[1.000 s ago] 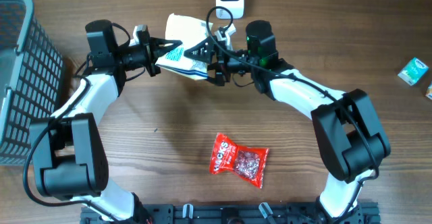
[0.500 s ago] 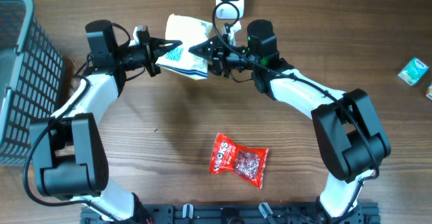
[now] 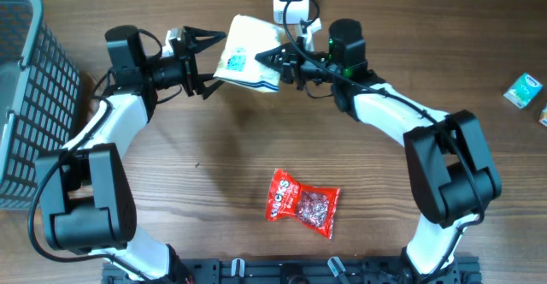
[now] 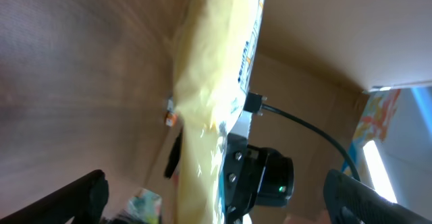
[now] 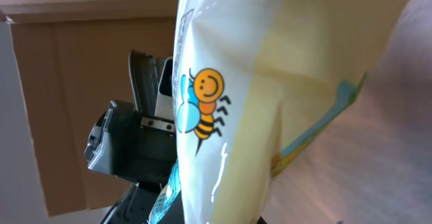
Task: Scan the item barcode
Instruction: 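Release the left gripper and hold the pack with the right gripper, then carry the wet-wipes pack with the right gripper to the right edge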
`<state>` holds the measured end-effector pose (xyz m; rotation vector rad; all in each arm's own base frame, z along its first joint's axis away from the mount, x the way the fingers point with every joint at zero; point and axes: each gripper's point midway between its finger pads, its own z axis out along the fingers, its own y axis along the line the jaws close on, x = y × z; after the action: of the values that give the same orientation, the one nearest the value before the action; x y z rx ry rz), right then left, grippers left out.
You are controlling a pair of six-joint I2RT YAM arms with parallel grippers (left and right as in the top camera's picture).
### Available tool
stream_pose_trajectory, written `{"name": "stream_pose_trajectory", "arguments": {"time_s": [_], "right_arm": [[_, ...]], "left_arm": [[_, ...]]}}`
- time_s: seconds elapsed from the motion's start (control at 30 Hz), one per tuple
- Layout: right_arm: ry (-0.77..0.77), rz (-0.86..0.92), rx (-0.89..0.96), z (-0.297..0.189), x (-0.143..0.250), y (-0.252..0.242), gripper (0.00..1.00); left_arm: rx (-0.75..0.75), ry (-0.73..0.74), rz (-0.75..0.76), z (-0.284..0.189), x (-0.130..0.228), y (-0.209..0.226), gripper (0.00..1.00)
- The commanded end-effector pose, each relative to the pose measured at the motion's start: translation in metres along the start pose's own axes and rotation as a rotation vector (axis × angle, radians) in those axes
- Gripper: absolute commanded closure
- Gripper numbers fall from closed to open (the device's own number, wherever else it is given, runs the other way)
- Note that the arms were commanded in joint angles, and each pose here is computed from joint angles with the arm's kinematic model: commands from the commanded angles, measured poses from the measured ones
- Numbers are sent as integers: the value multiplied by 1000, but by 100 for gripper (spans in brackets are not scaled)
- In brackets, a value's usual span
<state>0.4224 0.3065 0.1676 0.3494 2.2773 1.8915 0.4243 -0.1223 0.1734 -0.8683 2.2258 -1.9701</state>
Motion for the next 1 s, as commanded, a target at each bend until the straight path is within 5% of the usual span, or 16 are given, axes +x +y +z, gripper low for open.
{"name": "stream_pose_trajectory", "arguments": {"time_s": [0.0, 0.17, 0.27, 0.53, 0.77, 0.97], "right_arm": [[-22, -161, -21, -25, -18, 8, 95], [-127, -238, 245, -59, -51, -36, 95], [-240, -372, 688, -102, -68, -67, 96], [-477, -908, 1498, -188, -106, -23, 96], [-472, -1383, 1609, -148, -132, 26, 96], [-454, -1704, 1915, -130, -173, 31, 96]], "left_arm": [[21, -8, 153, -10, -1, -10, 0], [-11, -40, 221, -10, -6, -2, 0], [-137, -152, 180, -14, -23, 30, 0], [-481, -414, -26, -45, -50, 106, 0], [-521, -447, -39, -51, -52, 114, 0], [-563, -509, -32, -59, -61, 118, 0]]}}
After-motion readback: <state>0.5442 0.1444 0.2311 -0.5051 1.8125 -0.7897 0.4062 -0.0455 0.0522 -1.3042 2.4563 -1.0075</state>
